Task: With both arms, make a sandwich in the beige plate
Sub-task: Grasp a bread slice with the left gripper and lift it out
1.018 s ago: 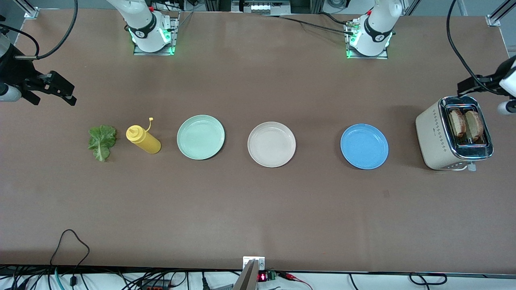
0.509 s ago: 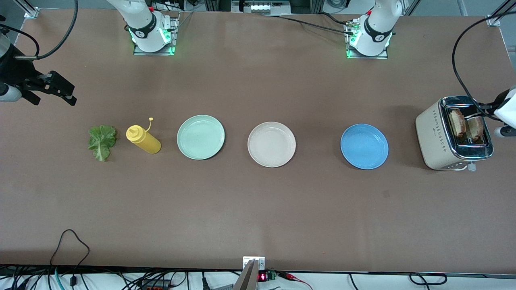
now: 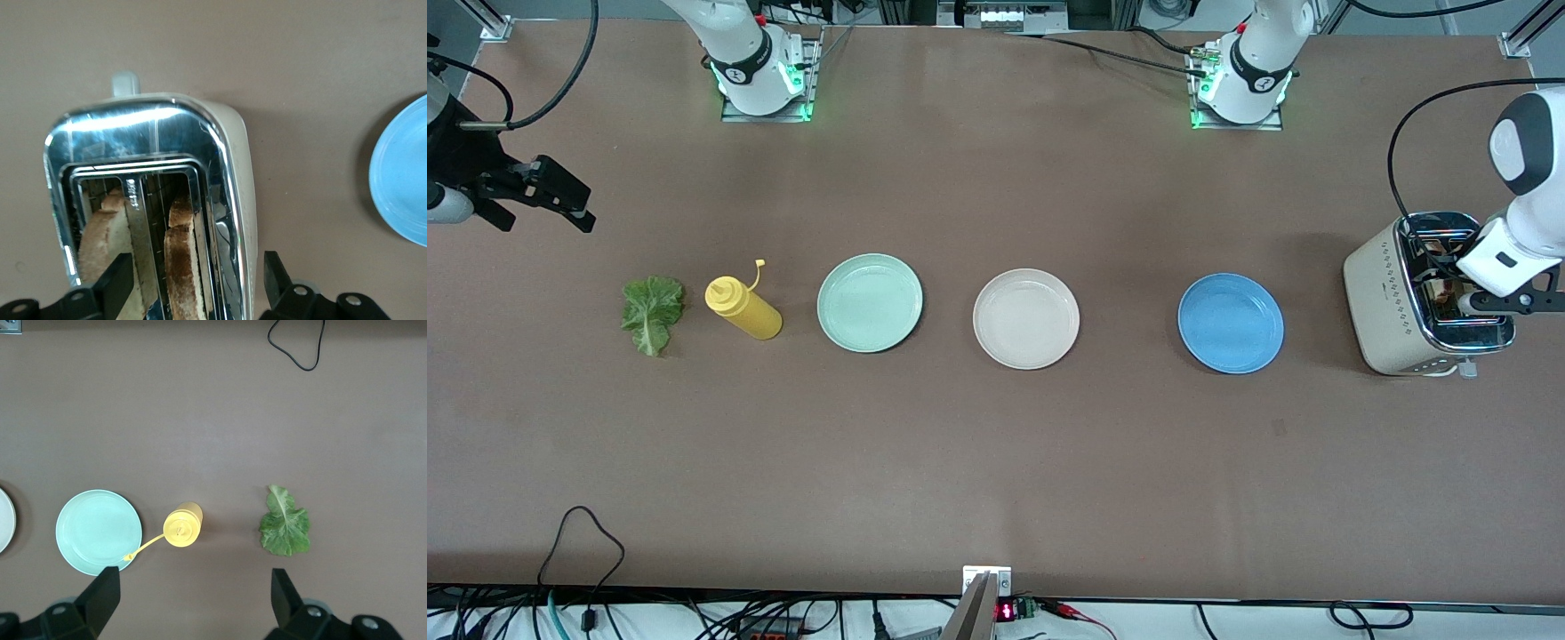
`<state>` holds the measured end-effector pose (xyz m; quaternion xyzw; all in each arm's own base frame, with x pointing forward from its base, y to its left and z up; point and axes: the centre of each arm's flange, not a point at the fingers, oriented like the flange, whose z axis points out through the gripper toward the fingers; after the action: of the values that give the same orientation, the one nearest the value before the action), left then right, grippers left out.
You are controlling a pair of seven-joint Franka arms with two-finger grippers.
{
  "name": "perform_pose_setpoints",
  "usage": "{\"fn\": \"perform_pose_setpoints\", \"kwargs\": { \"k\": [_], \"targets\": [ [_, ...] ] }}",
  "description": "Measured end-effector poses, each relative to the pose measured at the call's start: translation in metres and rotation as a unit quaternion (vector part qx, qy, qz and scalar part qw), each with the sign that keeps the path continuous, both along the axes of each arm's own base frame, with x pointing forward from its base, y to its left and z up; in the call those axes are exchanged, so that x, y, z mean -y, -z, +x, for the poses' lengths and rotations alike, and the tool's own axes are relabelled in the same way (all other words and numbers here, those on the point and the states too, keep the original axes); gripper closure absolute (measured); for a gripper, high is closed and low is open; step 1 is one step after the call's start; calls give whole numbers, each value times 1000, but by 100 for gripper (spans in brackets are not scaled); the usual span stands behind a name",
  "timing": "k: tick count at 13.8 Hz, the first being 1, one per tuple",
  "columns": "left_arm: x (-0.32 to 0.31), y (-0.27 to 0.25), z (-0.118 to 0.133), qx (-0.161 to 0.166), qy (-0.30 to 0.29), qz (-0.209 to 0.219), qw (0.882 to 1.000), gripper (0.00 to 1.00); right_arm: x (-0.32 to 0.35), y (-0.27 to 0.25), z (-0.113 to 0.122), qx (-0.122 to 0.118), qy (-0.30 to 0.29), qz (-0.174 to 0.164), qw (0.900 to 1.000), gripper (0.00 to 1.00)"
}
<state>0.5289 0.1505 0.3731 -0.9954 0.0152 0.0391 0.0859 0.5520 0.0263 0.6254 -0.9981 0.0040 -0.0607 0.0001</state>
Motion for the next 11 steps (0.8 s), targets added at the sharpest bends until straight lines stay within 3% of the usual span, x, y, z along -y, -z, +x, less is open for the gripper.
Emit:
{"fn": "perform_pose_setpoints", "kwargs": {
  "k": [1, 7, 8, 11],
  "targets": [
    [-2, 6, -5, -4, -2, -2, 1000, 19, 0, 0, 0, 0, 0, 0, 1000, 0],
    [-16, 11, -12, -5, -16, -3, 1000, 84, 0, -1, -1, 1, 0, 0, 1000, 0],
    [-17, 10, -13, -4, -17, -2, 1000, 90, 0, -1, -1, 1, 0, 0, 1000, 0],
    [-16, -1, -12, 5, -16, 0, 1000, 92, 0, -1, -1, 1, 0, 0, 1000, 0]
  ]
}}
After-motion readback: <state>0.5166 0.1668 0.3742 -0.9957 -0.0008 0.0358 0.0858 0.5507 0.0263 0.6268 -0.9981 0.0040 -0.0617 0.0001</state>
